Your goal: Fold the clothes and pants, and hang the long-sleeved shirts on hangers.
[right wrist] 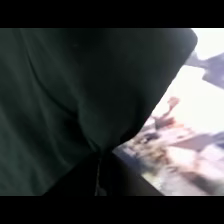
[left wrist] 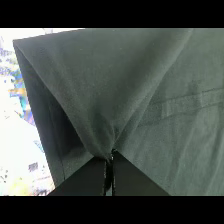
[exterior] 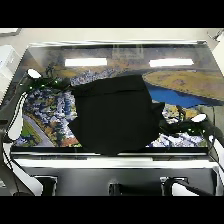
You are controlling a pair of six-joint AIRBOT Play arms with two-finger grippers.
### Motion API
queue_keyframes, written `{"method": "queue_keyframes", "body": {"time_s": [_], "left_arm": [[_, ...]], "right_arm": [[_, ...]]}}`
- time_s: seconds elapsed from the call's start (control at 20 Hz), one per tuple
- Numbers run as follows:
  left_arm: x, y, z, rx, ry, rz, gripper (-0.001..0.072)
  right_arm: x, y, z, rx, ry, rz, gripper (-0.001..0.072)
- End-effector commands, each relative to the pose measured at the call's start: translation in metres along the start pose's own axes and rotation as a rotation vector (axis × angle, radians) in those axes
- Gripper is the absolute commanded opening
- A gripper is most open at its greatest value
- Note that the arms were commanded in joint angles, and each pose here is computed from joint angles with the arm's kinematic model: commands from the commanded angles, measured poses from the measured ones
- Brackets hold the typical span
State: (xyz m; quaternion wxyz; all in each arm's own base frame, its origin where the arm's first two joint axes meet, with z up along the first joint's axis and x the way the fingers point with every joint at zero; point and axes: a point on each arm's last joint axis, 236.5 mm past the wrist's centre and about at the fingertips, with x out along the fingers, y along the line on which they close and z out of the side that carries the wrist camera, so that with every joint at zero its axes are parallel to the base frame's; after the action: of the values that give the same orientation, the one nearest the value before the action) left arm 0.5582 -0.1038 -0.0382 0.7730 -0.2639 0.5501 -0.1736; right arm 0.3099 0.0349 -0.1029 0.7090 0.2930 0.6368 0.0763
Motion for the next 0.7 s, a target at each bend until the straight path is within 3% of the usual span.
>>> {"method": "queue_keyframes", "body": {"time_s": [0.0,0.25,0.65], "left_arm": [[-0.002,0.0,-0.001,-0.003,0.003,-0.001,0.0017],[-0.018,-0.005,-0.008,-0.009,0.039,-0.01,0.0017],[-0.016,-0.02,-0.025,-0.009,0.101,-0.032,0.0017]], "right_arm": [[-0.028,0.022,0.037,0.009,-0.121,0.015,0.0032],[-0.109,0.015,0.161,-0.023,-0.44,-0.183,0.0032],[-0.098,-0.012,0.303,0.059,-0.498,-0.261,0.0032]]}}
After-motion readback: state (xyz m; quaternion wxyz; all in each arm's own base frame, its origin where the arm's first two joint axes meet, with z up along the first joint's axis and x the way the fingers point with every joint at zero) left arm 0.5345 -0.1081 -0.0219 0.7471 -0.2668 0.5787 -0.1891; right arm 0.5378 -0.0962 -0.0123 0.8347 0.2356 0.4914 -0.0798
